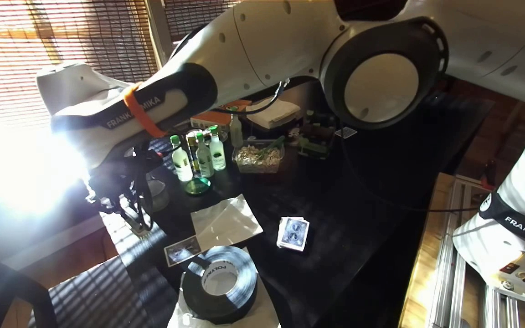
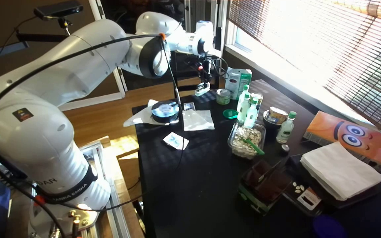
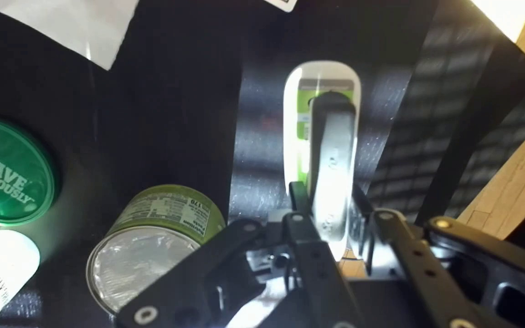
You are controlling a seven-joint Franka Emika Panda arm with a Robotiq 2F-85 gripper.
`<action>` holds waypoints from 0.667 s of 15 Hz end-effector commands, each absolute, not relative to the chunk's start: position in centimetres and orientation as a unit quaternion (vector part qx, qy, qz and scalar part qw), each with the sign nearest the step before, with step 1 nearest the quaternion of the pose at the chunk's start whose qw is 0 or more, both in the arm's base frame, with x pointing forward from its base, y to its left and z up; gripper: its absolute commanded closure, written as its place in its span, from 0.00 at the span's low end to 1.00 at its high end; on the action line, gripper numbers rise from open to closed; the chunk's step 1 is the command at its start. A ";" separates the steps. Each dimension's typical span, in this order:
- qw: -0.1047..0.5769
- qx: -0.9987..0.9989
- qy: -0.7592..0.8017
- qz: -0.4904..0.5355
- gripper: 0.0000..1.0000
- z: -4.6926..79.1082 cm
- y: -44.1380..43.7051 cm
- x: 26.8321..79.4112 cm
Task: Move the tissue using the scrubbing brush
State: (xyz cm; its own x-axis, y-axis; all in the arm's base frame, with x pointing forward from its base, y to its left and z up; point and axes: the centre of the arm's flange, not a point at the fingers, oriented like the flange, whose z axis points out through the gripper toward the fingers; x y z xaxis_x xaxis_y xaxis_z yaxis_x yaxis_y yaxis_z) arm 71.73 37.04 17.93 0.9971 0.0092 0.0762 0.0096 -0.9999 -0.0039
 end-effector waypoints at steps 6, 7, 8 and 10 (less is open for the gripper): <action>0.010 -1.000 -0.006 -0.003 0.24 17.3 38.9 75.3; 0.003 -1.000 -0.005 -0.008 0.16 18.3 38.7 74.9; 0.004 -1.000 -0.011 -0.018 0.10 19.5 38.6 74.3; 0.003 -0.999 -0.022 -0.039 0.01 22.3 38.3 72.5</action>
